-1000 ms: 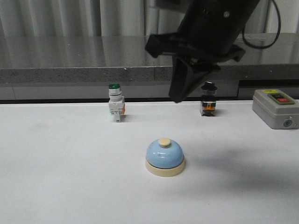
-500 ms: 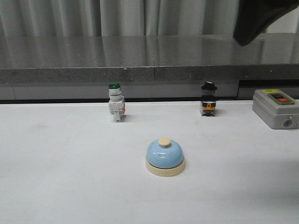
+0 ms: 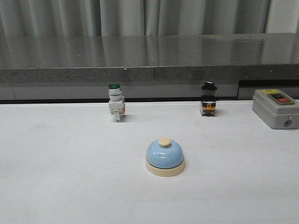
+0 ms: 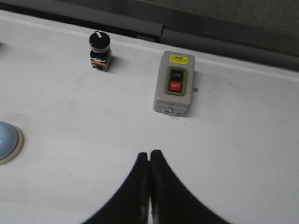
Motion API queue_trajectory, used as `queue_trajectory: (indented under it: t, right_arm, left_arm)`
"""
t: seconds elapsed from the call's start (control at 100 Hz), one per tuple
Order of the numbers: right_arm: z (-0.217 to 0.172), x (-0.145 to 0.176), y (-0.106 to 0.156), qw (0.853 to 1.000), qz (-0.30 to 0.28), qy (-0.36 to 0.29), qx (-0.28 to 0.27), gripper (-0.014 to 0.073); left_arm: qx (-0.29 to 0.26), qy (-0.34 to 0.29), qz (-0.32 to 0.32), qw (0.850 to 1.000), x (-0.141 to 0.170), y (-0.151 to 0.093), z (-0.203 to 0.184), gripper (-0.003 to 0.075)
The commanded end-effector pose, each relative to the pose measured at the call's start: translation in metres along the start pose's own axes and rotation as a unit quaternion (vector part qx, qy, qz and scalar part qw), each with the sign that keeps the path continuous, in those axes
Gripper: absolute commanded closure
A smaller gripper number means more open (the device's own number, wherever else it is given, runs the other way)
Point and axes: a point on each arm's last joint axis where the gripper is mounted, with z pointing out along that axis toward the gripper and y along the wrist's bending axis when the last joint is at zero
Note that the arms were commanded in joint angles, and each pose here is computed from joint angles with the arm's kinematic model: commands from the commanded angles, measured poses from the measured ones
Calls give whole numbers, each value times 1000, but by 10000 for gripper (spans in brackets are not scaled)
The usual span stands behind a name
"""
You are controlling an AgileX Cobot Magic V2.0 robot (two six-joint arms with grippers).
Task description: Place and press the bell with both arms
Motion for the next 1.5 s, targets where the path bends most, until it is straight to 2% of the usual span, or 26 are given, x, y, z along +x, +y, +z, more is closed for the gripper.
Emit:
queue_trajectory:
  t: [0.0, 0.31, 0.55, 1.49]
  right_arm:
    - [-20, -2, -10, 997, 7, -72, 11, 655]
    - [-55, 40, -17, 989, 24, -145, 3, 655]
    - [-72, 63, -19, 977, 29, -212, -6, 655]
    - [-76, 67, -20, 975, 31, -218, -5, 655]
  left_arm:
    - [2, -34, -5, 999, 5, 0, -2, 741]
    - [2, -34, -5, 999, 5, 0, -2, 741]
    - [2, -34, -5, 999, 5, 0, -2, 741]
    - [2, -34, -5, 999, 5, 0, -2, 741]
